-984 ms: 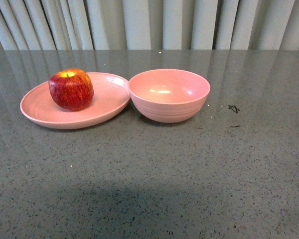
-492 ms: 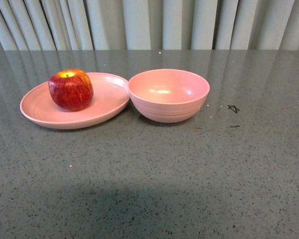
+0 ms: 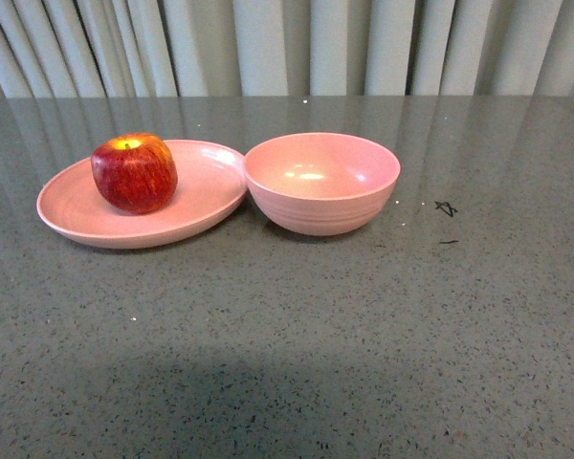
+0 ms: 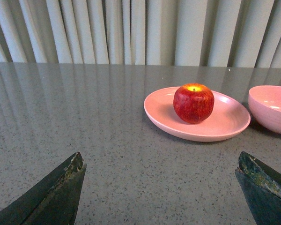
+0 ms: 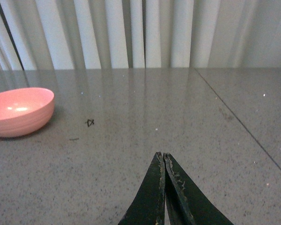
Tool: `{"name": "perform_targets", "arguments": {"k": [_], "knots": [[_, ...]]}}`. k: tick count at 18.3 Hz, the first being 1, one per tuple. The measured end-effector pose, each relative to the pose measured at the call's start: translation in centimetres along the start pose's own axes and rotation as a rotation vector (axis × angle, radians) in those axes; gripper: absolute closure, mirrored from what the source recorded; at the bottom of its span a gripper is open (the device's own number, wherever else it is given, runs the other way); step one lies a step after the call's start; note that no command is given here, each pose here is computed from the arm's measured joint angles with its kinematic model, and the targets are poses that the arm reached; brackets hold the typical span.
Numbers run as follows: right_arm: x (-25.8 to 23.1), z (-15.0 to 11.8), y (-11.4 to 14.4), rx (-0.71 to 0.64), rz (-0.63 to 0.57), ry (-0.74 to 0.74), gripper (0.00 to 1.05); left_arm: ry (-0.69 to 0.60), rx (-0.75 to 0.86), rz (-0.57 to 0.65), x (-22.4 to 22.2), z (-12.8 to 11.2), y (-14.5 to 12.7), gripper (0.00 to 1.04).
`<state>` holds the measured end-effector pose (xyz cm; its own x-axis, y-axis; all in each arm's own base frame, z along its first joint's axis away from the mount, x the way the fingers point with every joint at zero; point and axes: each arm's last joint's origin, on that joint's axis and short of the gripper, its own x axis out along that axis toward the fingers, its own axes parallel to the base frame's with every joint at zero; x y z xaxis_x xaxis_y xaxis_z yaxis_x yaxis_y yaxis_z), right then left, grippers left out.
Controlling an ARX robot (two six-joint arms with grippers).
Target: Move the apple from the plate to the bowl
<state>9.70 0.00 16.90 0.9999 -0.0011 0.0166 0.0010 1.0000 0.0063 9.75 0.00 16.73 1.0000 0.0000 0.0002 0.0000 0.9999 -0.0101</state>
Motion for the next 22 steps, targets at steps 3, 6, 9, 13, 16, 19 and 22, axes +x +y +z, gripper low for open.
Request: {"name": "perform_targets", "arguments": {"k": [3,6,9,13,16,19,22], "knots": [[0.01,-0.18,0.0,0.0,0.001,0.013,1.03,0.0,0.0,0.0,0.0,0.0,0.0,0.07],[0.01,-0.18,0.0,0.0,0.001,0.012,1.03,0.0,0.0,0.0,0.0,0.0,0.0,0.07],[0.01,-0.18,0.0,0.0,0.001,0.012,0.93,0.0,0.0,0.0,0.0,0.0,0.0,0.07],[0.01,-0.18,0.0,0.0,0.001,0.012,0.58,0.0,0.0,0.0,0.0,0.0,0.0,0.07],[0.01,-0.18,0.0,0.0,0.001,0.012,0.31,0.0,0.0,0.0,0.0,0.0,0.0,0.07],[0.01,-0.18,0.0,0.0,0.001,0.012,0.05,0.0,0.0,0.0,0.0,0.0,0.0,0.07],[0.01,-0.18,0.0,0.0,0.001,0.012,0.07,0.0,0.0,0.0,0.0,0.0,0.0,0.07]]}}
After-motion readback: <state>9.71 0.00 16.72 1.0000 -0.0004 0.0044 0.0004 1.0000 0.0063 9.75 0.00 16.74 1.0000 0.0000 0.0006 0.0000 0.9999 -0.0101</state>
